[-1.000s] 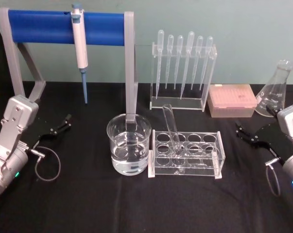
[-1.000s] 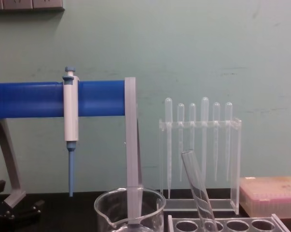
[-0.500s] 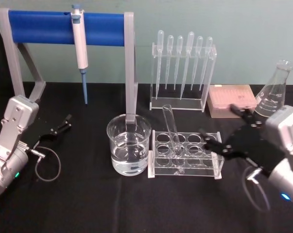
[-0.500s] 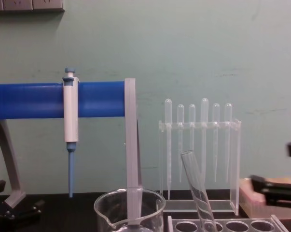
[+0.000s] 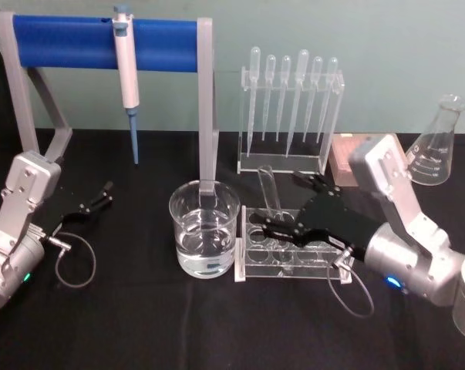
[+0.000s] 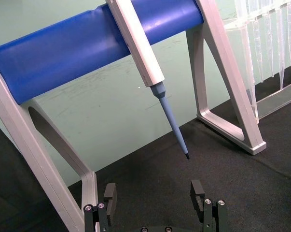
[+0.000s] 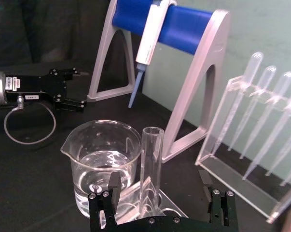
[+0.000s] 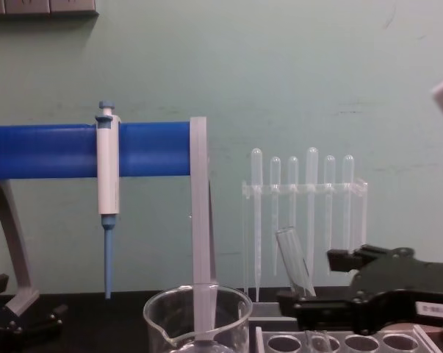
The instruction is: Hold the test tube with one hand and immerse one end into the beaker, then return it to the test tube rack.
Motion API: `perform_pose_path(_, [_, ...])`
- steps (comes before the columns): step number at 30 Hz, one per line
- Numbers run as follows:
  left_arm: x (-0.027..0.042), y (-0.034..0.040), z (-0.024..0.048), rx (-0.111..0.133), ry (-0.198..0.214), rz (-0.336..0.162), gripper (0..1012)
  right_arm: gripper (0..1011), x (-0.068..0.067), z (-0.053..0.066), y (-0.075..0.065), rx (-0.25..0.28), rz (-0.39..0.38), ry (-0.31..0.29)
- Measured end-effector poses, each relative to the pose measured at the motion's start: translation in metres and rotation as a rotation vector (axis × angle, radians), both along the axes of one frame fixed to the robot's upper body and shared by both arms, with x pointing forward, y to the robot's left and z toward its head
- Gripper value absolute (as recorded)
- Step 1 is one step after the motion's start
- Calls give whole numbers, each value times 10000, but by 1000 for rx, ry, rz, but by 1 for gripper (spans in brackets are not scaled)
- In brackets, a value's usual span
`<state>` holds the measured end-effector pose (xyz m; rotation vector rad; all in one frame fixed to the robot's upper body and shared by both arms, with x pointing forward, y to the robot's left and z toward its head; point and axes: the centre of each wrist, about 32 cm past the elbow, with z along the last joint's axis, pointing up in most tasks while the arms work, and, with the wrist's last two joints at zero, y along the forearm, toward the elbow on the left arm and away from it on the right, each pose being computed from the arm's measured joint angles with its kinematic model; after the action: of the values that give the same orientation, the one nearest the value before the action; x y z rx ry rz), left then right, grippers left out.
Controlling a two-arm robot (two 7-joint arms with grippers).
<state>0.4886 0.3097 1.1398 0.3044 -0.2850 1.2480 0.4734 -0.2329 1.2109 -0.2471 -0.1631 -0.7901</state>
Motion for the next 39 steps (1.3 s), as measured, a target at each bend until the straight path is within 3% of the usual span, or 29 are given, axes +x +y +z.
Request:
perform_pose_path(5, [0, 0, 0, 0, 0, 0, 1000, 1002, 144, 23, 96, -10, 16, 56])
perform_pose_path(17, [0, 0, 0, 0, 0, 0, 1000, 964, 243, 63, 182, -45, 10, 83])
perform_pose_path(28, [0, 0, 0, 0, 0, 0, 1000, 681, 230, 105, 201, -22, -2, 80])
perform_pose_path(39, [0, 0, 0, 0, 0, 0, 1000, 309, 176, 131, 196, 5, -9, 73])
